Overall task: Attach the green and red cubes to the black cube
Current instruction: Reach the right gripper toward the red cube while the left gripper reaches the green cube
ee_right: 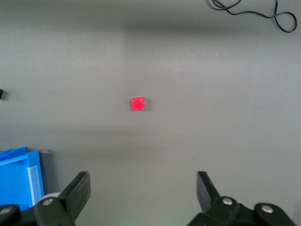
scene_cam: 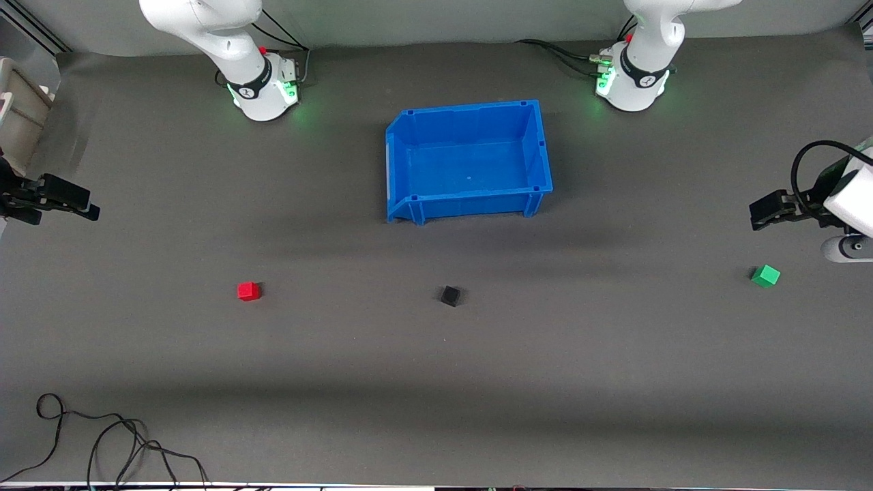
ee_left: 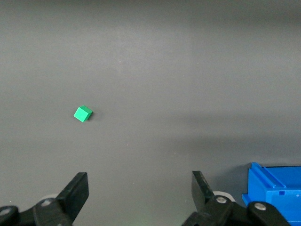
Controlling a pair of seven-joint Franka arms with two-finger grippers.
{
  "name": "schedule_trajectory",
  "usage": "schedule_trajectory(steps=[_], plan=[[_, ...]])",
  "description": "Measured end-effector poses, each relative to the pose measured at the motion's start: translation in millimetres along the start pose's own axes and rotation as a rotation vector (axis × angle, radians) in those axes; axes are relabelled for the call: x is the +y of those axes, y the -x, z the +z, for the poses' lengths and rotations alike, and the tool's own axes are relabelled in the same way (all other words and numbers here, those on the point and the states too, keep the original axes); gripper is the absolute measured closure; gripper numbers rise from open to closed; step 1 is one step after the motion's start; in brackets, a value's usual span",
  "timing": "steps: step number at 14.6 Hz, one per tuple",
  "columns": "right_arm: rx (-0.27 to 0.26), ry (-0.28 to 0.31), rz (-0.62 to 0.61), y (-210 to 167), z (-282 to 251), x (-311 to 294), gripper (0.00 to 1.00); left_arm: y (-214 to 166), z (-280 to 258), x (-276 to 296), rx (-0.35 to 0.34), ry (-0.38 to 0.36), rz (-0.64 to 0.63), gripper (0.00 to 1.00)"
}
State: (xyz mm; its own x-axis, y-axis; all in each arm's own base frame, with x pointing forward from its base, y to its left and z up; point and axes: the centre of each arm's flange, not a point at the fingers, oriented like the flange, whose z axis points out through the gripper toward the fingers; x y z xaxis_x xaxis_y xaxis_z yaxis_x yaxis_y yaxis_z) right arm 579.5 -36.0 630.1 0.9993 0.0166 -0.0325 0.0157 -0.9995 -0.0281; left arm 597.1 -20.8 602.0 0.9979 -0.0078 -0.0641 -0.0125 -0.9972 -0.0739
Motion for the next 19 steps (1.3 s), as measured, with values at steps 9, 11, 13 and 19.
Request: schedule_trajectory(steps=[9,11,13,19], plan=[[-0.009,0.0,0.001,-2,4,1,0.0,9,-5,-44,-0.017,0.12,-0.072,0.0],[-0.02,0.001,0.001,-5,10,0,0.0,9,-4,-51,-0.016,0.123,-0.08,0.02],[-0.036,0.001,0.002,-9,21,1,0.0,8,-4,-53,-0.007,0.093,-0.082,0.0],[-0.047,0.006,0.005,-34,125,3,0.0,-13,56,-65,-0.037,-0.022,-0.264,0.03]])
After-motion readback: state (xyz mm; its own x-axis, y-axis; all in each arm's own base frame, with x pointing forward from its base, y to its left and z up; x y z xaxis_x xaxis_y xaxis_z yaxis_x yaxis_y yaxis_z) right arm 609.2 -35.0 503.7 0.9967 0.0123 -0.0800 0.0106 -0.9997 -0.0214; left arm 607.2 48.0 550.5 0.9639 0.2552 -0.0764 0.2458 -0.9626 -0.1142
